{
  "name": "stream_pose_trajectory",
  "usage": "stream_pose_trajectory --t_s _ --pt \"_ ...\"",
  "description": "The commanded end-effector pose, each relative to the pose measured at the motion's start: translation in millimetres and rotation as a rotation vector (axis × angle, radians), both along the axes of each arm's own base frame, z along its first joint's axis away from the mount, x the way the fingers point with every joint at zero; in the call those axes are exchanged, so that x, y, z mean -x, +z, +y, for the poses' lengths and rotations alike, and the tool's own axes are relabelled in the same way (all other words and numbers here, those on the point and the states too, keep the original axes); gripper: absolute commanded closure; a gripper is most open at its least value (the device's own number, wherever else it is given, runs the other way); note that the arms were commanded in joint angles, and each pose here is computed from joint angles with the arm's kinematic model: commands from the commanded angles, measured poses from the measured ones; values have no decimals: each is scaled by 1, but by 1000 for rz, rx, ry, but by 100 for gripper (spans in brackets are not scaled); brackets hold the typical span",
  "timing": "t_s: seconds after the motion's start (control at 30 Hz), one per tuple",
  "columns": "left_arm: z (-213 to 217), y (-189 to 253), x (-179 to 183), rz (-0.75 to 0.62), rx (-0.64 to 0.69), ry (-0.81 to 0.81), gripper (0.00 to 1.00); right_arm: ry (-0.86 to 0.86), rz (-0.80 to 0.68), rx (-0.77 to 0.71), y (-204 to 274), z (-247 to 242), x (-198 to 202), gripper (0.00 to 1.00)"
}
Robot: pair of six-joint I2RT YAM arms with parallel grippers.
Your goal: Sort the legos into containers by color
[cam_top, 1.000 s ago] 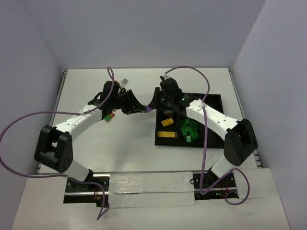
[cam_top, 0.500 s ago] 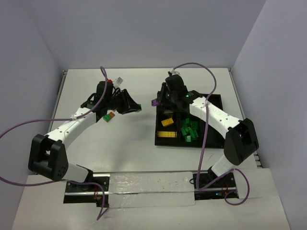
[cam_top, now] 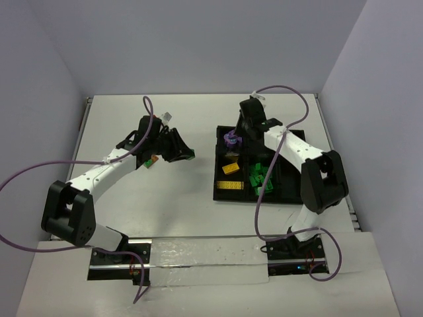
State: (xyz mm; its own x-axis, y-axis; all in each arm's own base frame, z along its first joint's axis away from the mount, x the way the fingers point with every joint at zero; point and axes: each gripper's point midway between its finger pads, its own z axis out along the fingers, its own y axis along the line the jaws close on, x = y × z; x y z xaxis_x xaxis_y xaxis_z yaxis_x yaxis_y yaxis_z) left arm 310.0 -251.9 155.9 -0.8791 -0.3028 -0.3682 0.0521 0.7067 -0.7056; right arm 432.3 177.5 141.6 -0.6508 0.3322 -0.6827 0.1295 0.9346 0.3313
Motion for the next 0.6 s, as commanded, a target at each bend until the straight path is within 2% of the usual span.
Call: stream_pose_trajectory --t_s 0.0,0.1,0.17,0.27,0.3,0.33,0.47,0.57 --pt "2 16 -9 -42 -24 22 100 16 -58 -5 18 8 -20 58" --pt "1 18 -10 -47 -25 24 100 16 -57 6 20 7 -21 31" --pt "1 20 -10 -49 -27 26 100 18 -82 8 32 5 -20 27" --pt "2 22 -12 -54 -29 29 100 69 -149 -13 57 10 -11 30" --pt "2 21 -13 -54 -35 26 100 153 -207 -48 76 24 -4 32" --pt "2 20 -13 -52 -44 19 100 226 -217 -65 76 34 8 32" --pt "5 16 -18 -77 -95 0 100 481 -191 -151 77 77 50 29" --pt "6 15 -18 -91 -116 -29 100 607 -174 -182 76 101 84 29"
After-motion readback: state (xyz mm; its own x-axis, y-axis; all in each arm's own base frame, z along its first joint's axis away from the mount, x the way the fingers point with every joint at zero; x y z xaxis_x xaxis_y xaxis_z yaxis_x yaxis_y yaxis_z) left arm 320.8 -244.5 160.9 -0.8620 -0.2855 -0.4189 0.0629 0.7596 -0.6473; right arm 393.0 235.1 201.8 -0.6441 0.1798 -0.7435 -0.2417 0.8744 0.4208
